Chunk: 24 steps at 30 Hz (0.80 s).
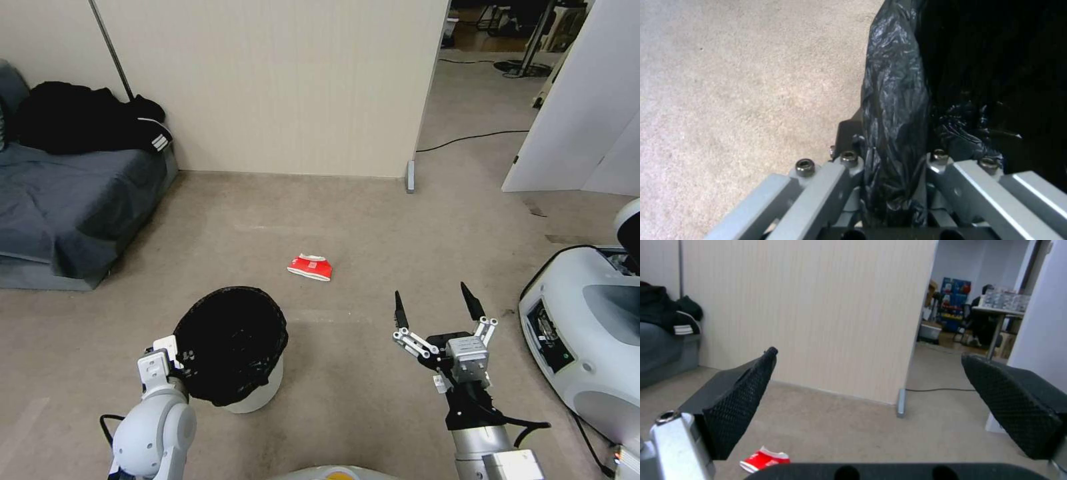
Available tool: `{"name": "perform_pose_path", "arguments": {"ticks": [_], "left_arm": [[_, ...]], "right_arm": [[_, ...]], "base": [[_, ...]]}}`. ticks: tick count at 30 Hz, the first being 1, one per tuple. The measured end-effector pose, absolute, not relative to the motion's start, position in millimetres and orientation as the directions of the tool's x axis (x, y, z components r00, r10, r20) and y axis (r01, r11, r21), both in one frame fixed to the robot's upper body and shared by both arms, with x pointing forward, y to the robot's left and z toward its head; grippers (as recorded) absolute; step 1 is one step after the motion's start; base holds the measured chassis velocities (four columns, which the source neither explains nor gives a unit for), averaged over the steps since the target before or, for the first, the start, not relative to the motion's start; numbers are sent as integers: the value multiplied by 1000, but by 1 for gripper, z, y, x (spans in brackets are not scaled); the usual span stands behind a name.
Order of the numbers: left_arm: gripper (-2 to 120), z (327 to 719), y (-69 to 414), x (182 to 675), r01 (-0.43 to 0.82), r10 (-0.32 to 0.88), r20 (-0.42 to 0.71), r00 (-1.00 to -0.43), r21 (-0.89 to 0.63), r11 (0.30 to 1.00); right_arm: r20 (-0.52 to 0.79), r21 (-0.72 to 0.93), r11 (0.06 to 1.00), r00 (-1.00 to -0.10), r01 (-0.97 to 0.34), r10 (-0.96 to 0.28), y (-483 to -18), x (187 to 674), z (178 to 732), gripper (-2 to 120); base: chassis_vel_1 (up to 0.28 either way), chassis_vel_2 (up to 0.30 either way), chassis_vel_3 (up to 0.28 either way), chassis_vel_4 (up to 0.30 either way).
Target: Pick up the trash bin, then pick up the garbage from the floor and place it into the trash bin.
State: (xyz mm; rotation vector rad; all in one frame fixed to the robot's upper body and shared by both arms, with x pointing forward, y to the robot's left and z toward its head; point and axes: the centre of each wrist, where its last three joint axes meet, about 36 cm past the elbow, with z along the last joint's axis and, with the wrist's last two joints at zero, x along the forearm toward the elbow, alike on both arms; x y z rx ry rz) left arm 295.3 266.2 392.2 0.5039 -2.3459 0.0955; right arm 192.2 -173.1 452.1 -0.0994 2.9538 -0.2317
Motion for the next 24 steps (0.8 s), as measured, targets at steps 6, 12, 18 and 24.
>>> {"name": "perform_pose_path", "arguments": {"ticks": [6, 12, 18, 24], "left_arm": [[8, 395, 261, 288, -378, -330, 661, -674, 75, 923], [3, 425, 257, 279, -354, -327, 603, -728, 78, 932], [1, 485, 255, 261, -325, -341, 465, -817, 118, 938], [1, 516, 245, 233, -287, -328, 427, -843, 159, 945]], "right_arm": [[-184, -146, 989, -981, -39, -66, -171, 192, 453, 100], [-193, -101, 994, -980, -36, -55, -169, 192, 453, 100], [-206, -73, 996, -977, -46, -60, -167, 192, 452, 100], [-212, -74, 995, -974, -71, -85, -165, 190, 447, 100]], "base": [[0, 0, 0, 0], [0, 0, 0, 0], [0, 0, 0, 0], [0, 0, 0, 0]]}}
